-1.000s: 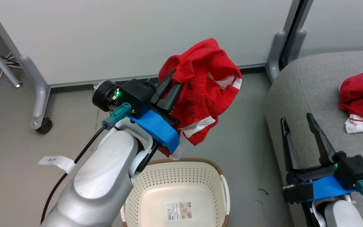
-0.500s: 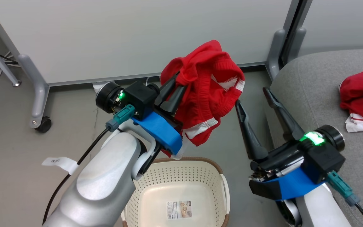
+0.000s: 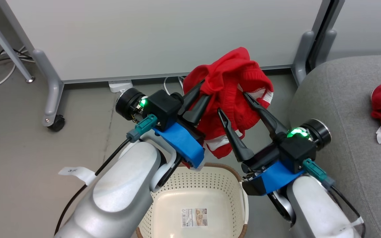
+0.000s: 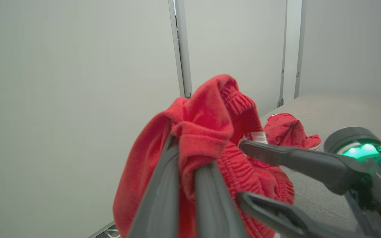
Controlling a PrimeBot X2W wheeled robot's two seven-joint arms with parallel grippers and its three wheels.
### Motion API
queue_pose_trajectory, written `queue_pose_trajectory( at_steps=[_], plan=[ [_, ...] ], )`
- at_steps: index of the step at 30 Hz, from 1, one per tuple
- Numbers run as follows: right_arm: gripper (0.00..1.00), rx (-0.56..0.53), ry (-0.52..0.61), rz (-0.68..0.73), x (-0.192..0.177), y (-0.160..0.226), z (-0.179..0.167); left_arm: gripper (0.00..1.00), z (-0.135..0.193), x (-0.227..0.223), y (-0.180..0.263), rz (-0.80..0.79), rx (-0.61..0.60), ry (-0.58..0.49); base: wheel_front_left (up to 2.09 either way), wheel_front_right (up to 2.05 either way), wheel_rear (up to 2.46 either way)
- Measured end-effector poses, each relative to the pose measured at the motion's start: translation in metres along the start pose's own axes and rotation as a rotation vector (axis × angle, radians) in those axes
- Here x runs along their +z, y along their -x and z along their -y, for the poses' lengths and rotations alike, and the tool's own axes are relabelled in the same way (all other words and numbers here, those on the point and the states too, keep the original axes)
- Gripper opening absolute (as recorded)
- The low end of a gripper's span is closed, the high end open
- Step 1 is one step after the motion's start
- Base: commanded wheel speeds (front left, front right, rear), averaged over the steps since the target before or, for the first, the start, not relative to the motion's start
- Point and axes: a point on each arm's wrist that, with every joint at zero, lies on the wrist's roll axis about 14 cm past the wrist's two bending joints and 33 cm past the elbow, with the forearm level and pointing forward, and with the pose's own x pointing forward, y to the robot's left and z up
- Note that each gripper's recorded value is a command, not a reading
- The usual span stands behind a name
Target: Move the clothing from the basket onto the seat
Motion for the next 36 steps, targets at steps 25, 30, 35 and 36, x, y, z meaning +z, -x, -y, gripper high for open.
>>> queue_pose_trajectory(
  at_steps=[25, 30, 35, 36],
  plan=[
    [0.0, 0.044, -0.056, -0.124, -0.038, -0.013, -0.013, 0.0, 0.013, 0.0, 0.0, 0.005, -0.029, 0.01, 0.0, 0.0, 0.0],
    [0.0, 0.04, -0.06, -0.126, -0.04, -0.013, -0.011, 0.0, 0.013, -0.001, -0.002, 0.004, -0.032, 0.012, 0.0, 0.0, 0.0],
    [0.0, 0.036, -0.065, -0.127, -0.04, -0.012, -0.01, 0.0, 0.014, -0.002, -0.003, 0.001, -0.037, 0.012, 0.0, 0.0, 0.0],
    [0.0, 0.036, -0.065, -0.127, -0.04, -0.012, -0.01, 0.0, 0.014, -0.002, -0.003, 0.001, -0.038, 0.01, 0.0, 0.0, 0.0]
  ],
)
